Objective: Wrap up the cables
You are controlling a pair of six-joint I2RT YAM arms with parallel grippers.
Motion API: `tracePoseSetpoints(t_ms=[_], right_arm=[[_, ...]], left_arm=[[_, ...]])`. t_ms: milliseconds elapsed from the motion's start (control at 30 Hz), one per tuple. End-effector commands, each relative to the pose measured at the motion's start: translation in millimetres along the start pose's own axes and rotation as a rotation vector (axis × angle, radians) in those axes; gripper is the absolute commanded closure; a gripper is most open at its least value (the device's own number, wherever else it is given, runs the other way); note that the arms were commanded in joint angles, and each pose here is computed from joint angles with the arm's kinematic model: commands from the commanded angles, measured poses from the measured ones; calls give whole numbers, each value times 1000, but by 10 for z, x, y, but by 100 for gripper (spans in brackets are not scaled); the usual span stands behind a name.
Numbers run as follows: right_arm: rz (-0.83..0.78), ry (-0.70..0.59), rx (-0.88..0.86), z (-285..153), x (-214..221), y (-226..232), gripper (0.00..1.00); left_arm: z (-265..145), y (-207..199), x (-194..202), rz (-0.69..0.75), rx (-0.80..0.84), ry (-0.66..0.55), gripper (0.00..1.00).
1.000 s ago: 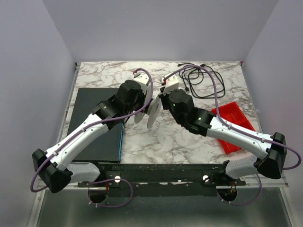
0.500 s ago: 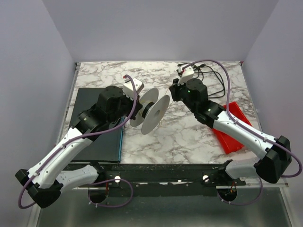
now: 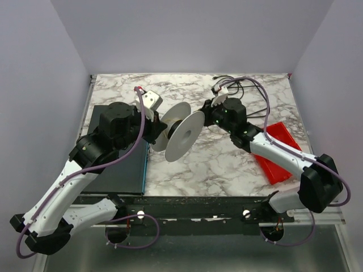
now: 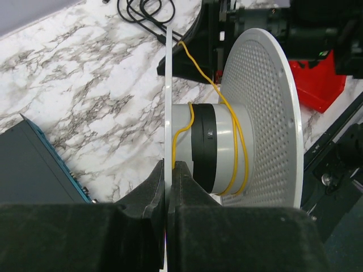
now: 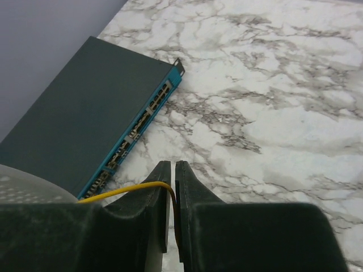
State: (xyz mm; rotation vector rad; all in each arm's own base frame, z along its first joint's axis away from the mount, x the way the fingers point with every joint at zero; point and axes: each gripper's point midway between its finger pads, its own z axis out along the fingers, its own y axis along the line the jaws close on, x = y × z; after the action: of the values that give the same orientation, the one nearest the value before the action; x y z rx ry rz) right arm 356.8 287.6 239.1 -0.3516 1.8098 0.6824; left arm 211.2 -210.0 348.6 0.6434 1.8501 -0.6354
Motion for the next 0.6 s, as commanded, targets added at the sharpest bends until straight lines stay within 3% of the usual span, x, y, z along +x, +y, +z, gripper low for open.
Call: tracePoseSetpoints(t_ms=[0, 367, 567], right_arm=[[101, 13, -172, 61, 180, 258, 85], [439, 51, -605, -133, 589, 889, 86], [506, 68, -717, -212, 635, 1174, 88]], left_arm=[[-250, -107, -471, -52, 29, -170, 100], [-227, 157, -845, -314, -119, -362, 100], [-188, 399, -924, -414, -249, -426, 100]])
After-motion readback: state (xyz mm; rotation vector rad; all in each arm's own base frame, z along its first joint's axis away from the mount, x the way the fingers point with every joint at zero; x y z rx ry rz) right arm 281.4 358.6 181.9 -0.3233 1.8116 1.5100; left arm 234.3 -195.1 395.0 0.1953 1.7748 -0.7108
